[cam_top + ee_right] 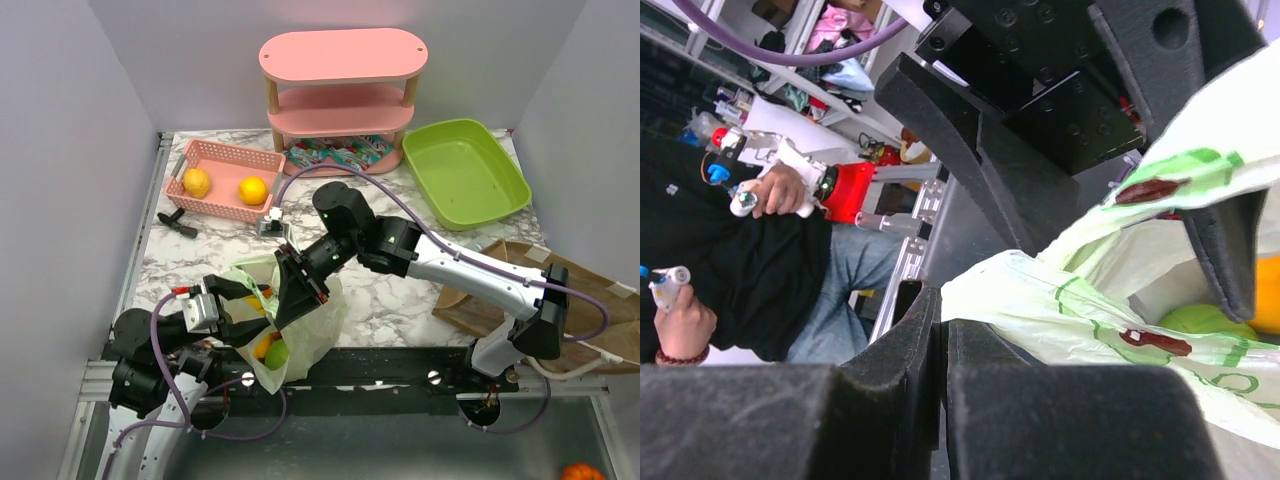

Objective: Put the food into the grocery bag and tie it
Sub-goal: Tie the grocery bag at the center of the board.

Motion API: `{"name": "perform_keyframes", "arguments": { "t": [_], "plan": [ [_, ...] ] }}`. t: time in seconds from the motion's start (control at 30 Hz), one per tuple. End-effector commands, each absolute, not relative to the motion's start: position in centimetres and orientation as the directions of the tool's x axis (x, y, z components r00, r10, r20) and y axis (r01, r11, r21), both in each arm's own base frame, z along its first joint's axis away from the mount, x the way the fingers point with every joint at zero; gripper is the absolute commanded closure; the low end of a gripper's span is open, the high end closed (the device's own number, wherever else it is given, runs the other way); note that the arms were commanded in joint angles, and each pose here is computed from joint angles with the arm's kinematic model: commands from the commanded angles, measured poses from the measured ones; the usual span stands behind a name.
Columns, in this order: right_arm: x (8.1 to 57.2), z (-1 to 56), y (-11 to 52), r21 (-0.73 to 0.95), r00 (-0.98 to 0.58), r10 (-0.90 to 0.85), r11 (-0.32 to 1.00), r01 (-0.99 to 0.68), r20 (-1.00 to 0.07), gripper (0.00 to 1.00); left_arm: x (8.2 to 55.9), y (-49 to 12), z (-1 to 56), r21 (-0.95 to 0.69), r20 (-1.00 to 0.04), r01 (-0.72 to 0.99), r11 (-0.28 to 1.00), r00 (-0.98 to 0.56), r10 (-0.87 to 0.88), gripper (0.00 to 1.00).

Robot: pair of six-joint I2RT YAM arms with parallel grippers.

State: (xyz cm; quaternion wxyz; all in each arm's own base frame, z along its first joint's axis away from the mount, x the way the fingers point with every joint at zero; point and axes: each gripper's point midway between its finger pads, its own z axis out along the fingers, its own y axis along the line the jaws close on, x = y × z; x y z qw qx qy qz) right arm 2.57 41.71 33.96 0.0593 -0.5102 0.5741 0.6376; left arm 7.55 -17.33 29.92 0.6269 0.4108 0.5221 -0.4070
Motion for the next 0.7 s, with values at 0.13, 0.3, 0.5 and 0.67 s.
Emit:
{"name": "perform_keyframes", "arguments": {
  "t": [0.13,0.3,0.5,0.67],
  "plan": [
    [1.9,34.7,41.3,0.669,-0.464,-0.5,-0.39,-0.632,-0.731,0.93,7.2,-17.6,31.2,0.137,-0.975,0.942,0.307,0.184,-0.128,0.27],
    [1.8,34.9,41.4,0.671,-0.465,-0.5,-0.403,-0.622,-0.731,0.93,7.4,-17.8,31.1,0.121,-0.975,0.948,0.294,0.169,-0.142,0.3],
    [1.7,35.1,41.2,0.673,-0.47,-0.495,-0.41,-0.615,-0.731,0.93,8.1,-18.0,30.7,0.103,-0.974,0.947,0.304,0.158,-0.16,0.52],
    [1.6,35.2,41.2,0.676,-0.476,-0.49,-0.414,-0.61,-0.73,0.93,8.3,-18.2,30.2,0.087,-0.978,0.954,0.288,0.136,-0.156,0.6]
  ]
}}
